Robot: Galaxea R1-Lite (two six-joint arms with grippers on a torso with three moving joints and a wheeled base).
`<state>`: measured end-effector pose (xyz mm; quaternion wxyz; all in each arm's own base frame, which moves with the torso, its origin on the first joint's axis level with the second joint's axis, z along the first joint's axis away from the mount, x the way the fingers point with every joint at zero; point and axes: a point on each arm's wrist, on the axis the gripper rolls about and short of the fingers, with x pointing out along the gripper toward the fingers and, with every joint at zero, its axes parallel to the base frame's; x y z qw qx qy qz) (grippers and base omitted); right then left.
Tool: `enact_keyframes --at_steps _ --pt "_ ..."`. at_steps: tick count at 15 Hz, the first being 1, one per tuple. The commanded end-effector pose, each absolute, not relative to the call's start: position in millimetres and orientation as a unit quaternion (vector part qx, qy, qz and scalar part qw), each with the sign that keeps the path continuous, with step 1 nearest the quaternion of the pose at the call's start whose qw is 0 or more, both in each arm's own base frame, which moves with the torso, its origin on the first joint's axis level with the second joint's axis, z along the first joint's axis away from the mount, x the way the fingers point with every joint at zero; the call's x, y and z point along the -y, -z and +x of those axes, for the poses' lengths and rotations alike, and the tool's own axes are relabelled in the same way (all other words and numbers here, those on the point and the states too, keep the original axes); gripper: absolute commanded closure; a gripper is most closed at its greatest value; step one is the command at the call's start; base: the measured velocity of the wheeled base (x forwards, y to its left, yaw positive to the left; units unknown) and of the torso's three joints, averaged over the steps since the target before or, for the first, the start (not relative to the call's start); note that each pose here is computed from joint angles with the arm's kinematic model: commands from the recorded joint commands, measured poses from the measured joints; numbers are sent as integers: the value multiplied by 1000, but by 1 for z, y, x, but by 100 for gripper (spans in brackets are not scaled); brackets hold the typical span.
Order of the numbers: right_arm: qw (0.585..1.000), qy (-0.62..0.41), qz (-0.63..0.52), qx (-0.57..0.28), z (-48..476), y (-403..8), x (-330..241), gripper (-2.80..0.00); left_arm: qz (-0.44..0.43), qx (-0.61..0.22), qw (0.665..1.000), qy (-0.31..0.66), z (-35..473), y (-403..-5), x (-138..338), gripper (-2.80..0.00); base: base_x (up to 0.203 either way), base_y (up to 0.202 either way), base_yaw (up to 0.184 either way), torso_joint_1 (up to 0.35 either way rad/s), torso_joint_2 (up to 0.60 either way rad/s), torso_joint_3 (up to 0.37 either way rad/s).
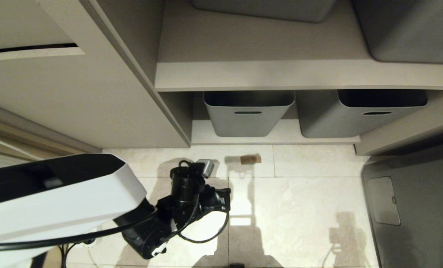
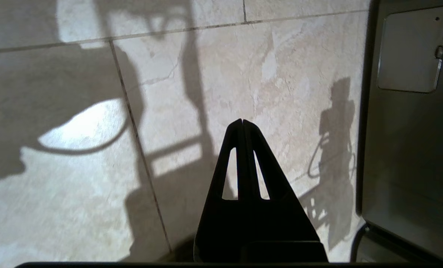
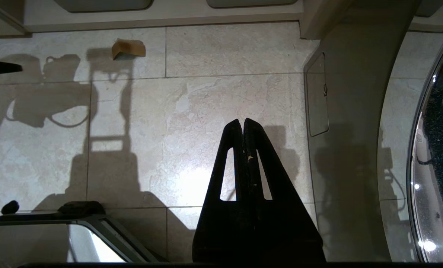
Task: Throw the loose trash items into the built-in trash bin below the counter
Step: Pick up the garbage
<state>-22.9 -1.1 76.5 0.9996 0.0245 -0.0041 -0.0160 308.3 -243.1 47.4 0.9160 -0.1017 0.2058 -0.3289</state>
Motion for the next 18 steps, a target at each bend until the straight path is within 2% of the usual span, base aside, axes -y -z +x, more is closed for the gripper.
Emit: enact_keyframes --at_steps 1,6,9,13,16,17,18 --pt "1000 16 25 3 -23 -77 1 0 -101 -215 915 325 334 -10 262 0 0 0 0 0 0 0" --pt "1000 16 25 3 -23 -77 1 0 -99 -212 921 310 383 -8 300 0 0 0 0 0 0 0" --pt "1000 16 25 3 -23 -77 1 0 -80 -240 923 290 404 -10 314 0 0 0 0 0 0 0" --pt "1000 16 25 3 -23 -77 1 0 -55 -271 921 275 426 -29 326 0 0 0 0 0 0 0" --pt "1000 16 25 3 -23 -77 1 0 -26 -285 919 273 428 -12 325 0 0 0 0 0 0 0" --pt "1000 16 25 3 -23 -77 1 0 -29 -268 923 275 430 -9 327 -280 0 0 0 0 0 0" --pt "1000 15 25 3 -23 -77 1 0 -32 -242 930 273 433 -9 328 -280 0 0 0 0 0 0"
